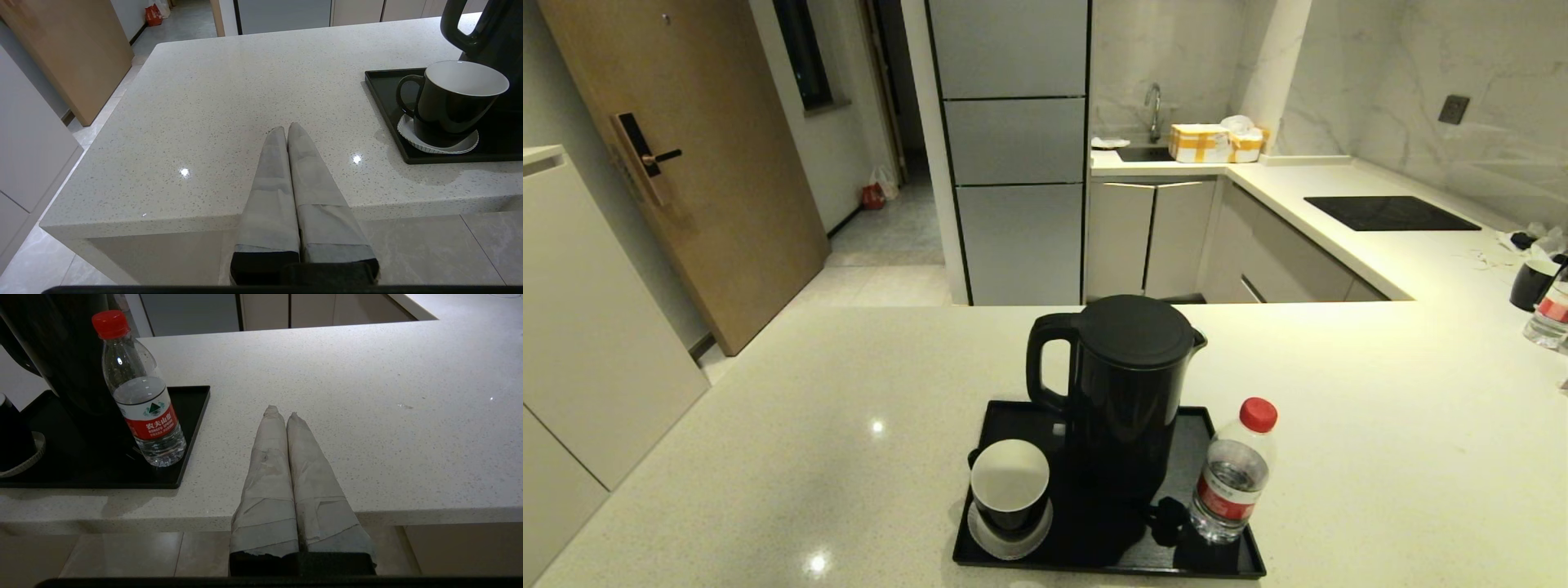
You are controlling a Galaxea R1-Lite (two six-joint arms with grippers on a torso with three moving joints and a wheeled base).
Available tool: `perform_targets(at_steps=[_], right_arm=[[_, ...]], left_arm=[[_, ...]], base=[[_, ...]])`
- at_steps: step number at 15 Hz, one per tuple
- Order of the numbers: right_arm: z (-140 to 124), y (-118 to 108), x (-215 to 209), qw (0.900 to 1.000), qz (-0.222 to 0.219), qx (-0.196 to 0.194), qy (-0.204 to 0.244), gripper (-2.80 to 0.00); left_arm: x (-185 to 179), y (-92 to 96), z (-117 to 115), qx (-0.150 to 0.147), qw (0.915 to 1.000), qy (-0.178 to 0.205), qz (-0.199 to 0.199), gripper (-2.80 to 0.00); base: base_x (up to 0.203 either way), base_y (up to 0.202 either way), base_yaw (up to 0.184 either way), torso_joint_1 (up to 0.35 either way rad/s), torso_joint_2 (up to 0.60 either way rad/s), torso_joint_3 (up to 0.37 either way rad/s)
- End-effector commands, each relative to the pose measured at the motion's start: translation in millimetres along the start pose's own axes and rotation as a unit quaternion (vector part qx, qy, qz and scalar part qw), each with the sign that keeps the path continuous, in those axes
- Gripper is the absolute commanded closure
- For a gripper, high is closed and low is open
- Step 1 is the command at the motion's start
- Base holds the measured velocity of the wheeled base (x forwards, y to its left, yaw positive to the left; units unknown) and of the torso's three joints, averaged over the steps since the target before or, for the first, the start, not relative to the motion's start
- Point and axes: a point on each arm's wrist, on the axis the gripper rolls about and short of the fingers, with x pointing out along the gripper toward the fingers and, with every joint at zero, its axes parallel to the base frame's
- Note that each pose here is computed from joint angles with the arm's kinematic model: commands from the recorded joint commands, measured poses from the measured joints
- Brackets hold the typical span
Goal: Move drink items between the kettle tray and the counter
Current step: Pick up the bottled water
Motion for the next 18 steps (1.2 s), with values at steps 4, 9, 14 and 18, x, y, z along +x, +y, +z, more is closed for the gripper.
perform_targets(at_steps=[4, 9, 14, 18], right_arm=[[27, 0, -5, 1.000, -0.002, -0.002, -0.028, 0.00], [157, 2, 9, 0.998, 0.007, 0.055, 0.024, 0.00], [109, 9, 36, 0.911, 0.137, 0.128, 0.368, 0.00], [59, 11, 62, 0.863, 0.178, 0.108, 0.461, 0.00]], left_arm=[[0, 0.0, 0, 0.000, 1.0000, 0.000, -0.001, 0.00], [0, 0.0, 0, 0.000, 1.0000, 0.000, -0.001, 0.00], [0, 0.0, 0, 0.000, 1.0000, 0.000, -0.001, 0.00], [0, 0.0, 0, 0.000, 1.0000, 0.000, -0.001, 0.00]], base=[[0.000, 0.000, 0.000, 0.000, 0.00, 0.000], [0.000, 0.000, 0.000, 0.000, 0.00, 0.000], [0.000, 0.000, 0.000, 0.000, 0.00, 0.000], [0.000, 0.000, 0.000, 0.000, 0.00, 0.000]])
